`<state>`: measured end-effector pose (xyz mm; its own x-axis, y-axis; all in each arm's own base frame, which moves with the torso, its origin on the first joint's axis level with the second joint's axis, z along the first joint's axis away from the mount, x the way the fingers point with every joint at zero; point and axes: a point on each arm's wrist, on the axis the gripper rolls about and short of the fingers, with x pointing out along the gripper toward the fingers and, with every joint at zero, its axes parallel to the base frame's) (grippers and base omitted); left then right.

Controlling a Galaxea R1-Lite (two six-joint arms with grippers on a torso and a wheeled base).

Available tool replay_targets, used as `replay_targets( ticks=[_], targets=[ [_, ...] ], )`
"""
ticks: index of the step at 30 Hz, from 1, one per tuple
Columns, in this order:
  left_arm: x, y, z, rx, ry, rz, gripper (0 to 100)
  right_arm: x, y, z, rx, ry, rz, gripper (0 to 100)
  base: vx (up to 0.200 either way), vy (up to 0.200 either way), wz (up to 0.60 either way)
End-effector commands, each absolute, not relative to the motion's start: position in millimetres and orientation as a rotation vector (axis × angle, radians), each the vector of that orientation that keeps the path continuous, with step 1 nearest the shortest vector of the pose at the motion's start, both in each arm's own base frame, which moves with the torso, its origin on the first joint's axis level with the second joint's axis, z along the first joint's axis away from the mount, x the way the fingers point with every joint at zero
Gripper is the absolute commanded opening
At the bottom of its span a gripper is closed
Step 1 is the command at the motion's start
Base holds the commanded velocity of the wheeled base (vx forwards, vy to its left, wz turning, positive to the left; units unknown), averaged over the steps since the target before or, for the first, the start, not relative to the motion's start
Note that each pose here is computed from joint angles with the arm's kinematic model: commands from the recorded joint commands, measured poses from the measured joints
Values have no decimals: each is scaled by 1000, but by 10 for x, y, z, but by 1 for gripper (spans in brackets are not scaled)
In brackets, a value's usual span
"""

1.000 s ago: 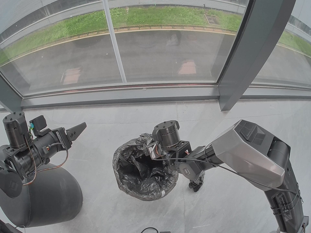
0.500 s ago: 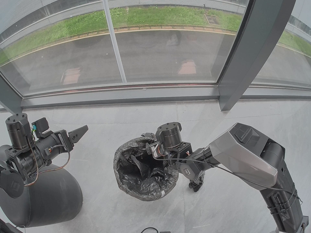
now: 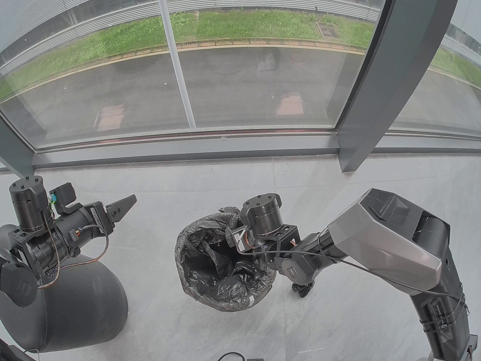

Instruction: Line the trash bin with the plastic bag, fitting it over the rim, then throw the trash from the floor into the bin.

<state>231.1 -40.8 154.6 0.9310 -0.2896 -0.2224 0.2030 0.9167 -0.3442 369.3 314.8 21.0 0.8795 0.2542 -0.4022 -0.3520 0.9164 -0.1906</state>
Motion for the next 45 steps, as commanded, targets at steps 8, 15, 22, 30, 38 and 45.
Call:
replay_targets(
  ticks=[8, 15, 22, 30, 38, 45],
  targets=[
    [2300, -408, 1534, -321, 276, -257, 100, 3295, 2484, 519, -277, 462, 320, 100, 0, 0, 0],
    [2300, -408, 1534, -320, 276, -258, 100, 3332, 2113, 414, -255, 485, 293, 100, 0, 0, 0],
    [2302, -412, 1523, -320, 281, -258, 100, 3679, 1901, 205, -330, 504, 289, 100, 0, 0, 0],
    [2352, -421, 1452, -316, 309, -254, 100, 3976, 2007, 205, -347, 573, 353, 100, 0, 0, 0],
    [2372, -424, 1428, -314, 318, -252, 100, 4372, 2091, 210, -343, 618, 354, 100, 0, 0, 0],
    [2415, -431, 1377, -314, 323, -251, 100, 4454, 2049, 118, -341, 630, 345, 100, 0, 0, 0]
  ],
)
